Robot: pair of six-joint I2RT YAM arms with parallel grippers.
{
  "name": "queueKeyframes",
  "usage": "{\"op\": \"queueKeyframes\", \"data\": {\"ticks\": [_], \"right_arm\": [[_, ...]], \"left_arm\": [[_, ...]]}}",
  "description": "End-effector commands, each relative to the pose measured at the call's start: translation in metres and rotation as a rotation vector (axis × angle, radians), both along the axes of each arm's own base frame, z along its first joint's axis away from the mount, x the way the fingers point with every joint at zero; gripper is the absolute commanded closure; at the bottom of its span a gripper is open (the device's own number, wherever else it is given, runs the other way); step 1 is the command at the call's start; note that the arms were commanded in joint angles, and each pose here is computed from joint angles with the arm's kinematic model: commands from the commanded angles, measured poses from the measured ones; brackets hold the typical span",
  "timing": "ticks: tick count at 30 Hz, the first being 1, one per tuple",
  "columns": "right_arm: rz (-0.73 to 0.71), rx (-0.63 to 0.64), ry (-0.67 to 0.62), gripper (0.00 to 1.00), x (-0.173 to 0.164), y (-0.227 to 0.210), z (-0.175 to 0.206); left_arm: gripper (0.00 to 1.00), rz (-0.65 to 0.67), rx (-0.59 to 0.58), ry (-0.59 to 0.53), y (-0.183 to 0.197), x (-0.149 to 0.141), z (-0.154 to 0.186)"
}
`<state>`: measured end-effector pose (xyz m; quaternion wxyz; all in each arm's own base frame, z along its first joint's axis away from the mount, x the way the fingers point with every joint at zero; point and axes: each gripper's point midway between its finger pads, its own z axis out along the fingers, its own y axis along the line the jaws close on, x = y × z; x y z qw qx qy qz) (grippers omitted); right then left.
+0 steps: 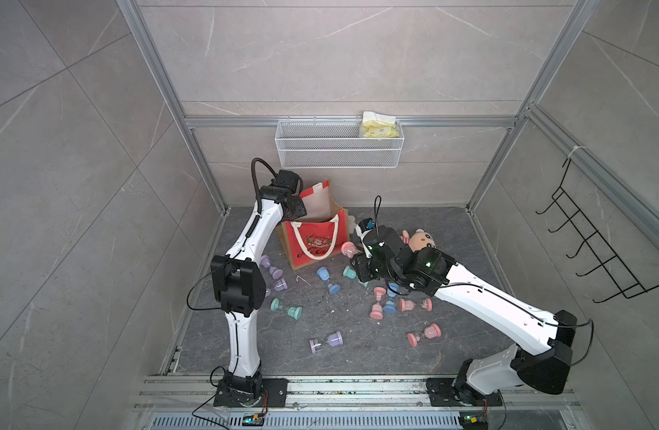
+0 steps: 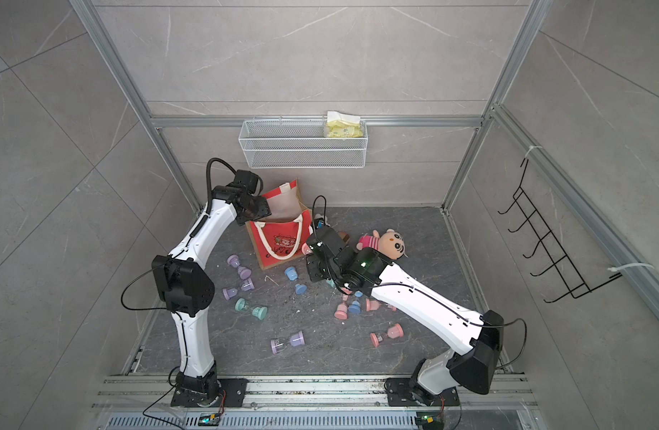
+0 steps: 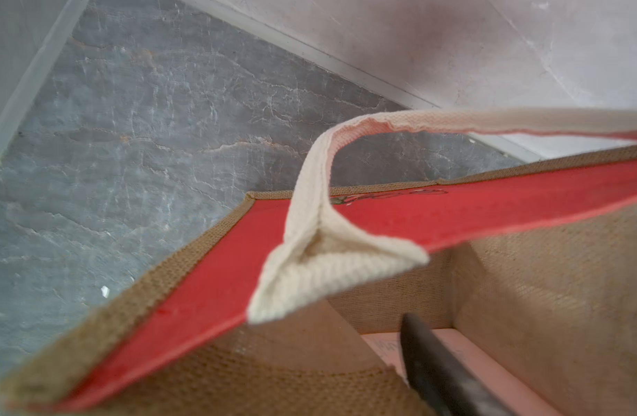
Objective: Put the hourglass into the canvas bag
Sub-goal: Pick up the canvas bag from the center of the board.
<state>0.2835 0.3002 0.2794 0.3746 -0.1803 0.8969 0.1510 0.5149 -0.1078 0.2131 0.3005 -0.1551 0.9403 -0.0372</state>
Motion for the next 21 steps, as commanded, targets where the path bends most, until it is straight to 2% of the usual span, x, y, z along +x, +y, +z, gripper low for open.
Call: {"op": "queueKeyframes", "data": {"ticks": [1,5,9,12,18,21], "right_arm": [[-0.005,0.033,-0.065,1.00,0.005,-0.003,0.026],[-0.004,0.044,-0.069,1.00,0.005,-0.002,0.032],[0.012,0.070,-0.067,1.00,0.003,0.002,0.040],[0.018,0.094,-0.061,1.00,0.003,0.007,0.047],[0.040,0.171,-0.066,1.00,0.003,0.022,0.068],[0.037,0.175,-0.063,1.00,0.010,0.030,0.073]], "left_arm": [[0.41,-0.053,0.033,-0.001,0.001,-0.002,0.006],[0.59,-0.077,0.054,-0.018,0.004,-0.009,0.013],[0.80,-0.102,0.052,-0.081,0.005,-0.015,0.031],[0.90,-0.132,0.031,-0.132,0.000,-0.021,0.045],[1.00,-0.196,0.008,-0.205,-0.006,-0.041,0.062],[1.00,-0.231,0.009,-0.220,-0.007,-0.056,0.065]]}}
